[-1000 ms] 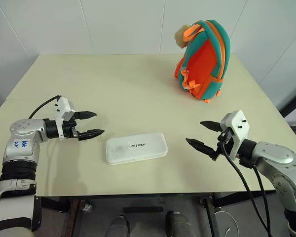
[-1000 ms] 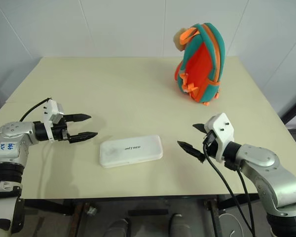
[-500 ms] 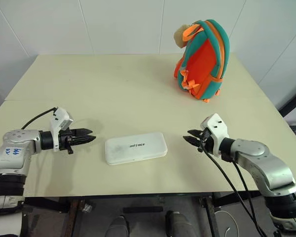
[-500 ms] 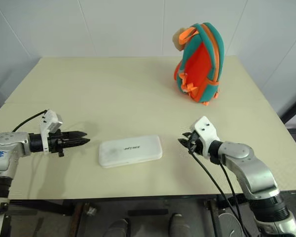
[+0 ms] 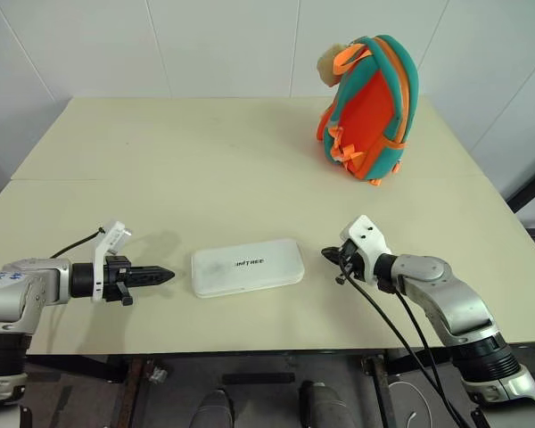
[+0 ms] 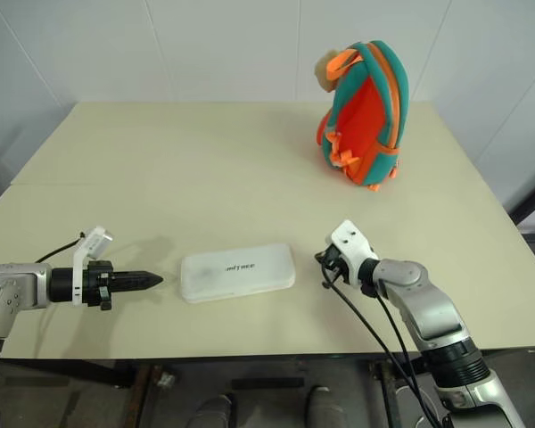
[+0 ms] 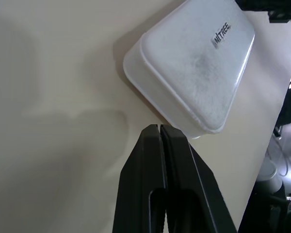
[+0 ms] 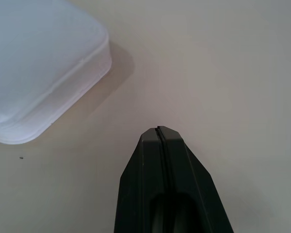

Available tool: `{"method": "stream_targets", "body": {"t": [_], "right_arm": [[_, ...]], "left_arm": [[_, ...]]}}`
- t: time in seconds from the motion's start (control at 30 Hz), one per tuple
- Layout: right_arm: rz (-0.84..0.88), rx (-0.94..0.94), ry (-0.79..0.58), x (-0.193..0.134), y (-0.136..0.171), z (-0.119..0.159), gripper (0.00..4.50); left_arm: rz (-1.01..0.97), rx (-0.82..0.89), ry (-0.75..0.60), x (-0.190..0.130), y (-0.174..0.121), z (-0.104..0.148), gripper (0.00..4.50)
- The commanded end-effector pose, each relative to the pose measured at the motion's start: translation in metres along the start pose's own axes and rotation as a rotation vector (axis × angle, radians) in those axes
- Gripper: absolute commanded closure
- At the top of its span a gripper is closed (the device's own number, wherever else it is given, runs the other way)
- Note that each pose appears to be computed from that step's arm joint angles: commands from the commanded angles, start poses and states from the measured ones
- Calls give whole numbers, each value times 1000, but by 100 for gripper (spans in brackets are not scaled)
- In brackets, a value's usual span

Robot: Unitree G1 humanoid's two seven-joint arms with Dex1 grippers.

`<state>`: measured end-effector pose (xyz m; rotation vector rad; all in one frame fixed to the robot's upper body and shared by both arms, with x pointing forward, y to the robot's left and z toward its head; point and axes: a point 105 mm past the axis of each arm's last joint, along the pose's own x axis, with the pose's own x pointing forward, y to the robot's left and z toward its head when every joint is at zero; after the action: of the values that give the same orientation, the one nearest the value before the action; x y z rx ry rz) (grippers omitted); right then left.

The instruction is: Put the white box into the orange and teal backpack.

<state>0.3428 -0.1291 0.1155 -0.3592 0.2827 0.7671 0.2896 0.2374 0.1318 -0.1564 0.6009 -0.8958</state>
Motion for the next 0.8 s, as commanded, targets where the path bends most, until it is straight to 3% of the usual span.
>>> {"method": "stream_targets", "body": {"t": [0.03, 0.23, 0.53, 0.8], "right_arm": [[39, -31, -42, 2, 7, 16, 450], [135, -31, -42, 2, 29, 18, 450], [192, -32, -64, -2, 44, 29, 450], [321, -9, -52, -16, 65, 33, 450]], "left_arm": [[-12, 43, -83, 2, -1, 8, 443], [-50, 65, -141, 18, -2, 9, 443], [-89, 44, -80, 33, -1, -4, 443], [-130, 91, -83, 50, -3, 6, 443]]}}
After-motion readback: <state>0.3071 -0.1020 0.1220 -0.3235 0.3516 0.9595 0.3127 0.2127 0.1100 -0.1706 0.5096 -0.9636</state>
